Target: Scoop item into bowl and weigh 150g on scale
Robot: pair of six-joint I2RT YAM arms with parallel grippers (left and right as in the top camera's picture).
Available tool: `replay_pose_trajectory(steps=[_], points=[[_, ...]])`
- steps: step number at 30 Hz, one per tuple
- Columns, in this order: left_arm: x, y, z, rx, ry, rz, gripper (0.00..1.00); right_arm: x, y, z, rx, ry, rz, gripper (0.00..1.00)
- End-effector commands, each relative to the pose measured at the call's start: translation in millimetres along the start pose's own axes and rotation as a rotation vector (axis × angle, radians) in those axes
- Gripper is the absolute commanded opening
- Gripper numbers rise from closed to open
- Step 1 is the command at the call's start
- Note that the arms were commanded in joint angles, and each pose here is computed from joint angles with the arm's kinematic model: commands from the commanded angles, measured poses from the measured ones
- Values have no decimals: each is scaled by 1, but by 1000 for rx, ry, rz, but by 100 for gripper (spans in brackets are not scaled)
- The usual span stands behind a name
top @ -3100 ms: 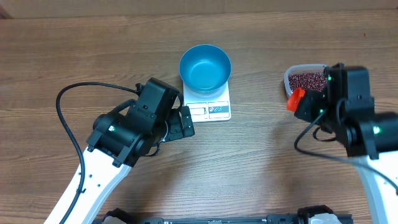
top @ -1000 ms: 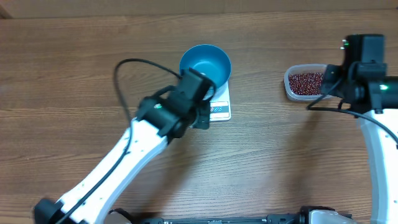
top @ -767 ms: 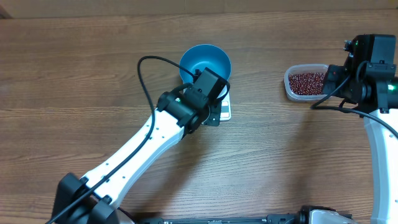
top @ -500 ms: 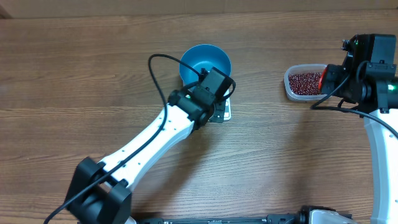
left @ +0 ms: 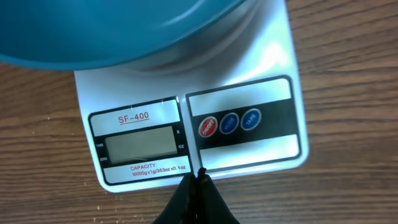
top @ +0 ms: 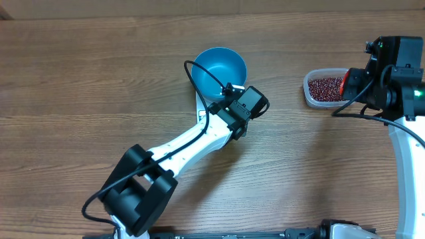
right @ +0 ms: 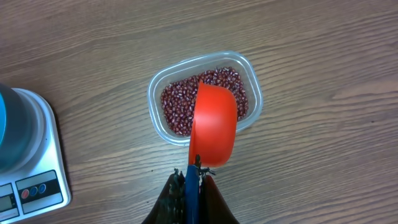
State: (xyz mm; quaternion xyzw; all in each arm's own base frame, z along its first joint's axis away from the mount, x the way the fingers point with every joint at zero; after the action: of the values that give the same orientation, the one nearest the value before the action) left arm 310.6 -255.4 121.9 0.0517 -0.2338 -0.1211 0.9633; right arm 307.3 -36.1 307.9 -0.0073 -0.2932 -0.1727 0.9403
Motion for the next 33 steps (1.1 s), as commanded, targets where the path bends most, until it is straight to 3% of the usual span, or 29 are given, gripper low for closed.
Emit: replay_pose_trajectory(steps=[1,14,33], points=[[2,-4,-5,4,-2,23,4,9,2,7,14,-34,5,4],[11,-12,-8,-27,-62,14,4,9,2,7,14,-34,5,4],[-9,-10,-26,-23,-48,14,5,9,2,7,14,-34,5,4]])
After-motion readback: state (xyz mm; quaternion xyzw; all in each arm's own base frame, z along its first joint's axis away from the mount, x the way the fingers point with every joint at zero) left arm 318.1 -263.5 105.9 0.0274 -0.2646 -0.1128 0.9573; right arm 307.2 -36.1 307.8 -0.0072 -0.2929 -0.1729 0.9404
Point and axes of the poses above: each gripper's point midway between its finger pads, its own z axis back along the fingers, its own y axis along the line the jaws close on, x = y × z, the point moved 7 cm from there along z, back along the fingers, and after that the axes turned 6 degrees about -z, right-handed, at the moved point
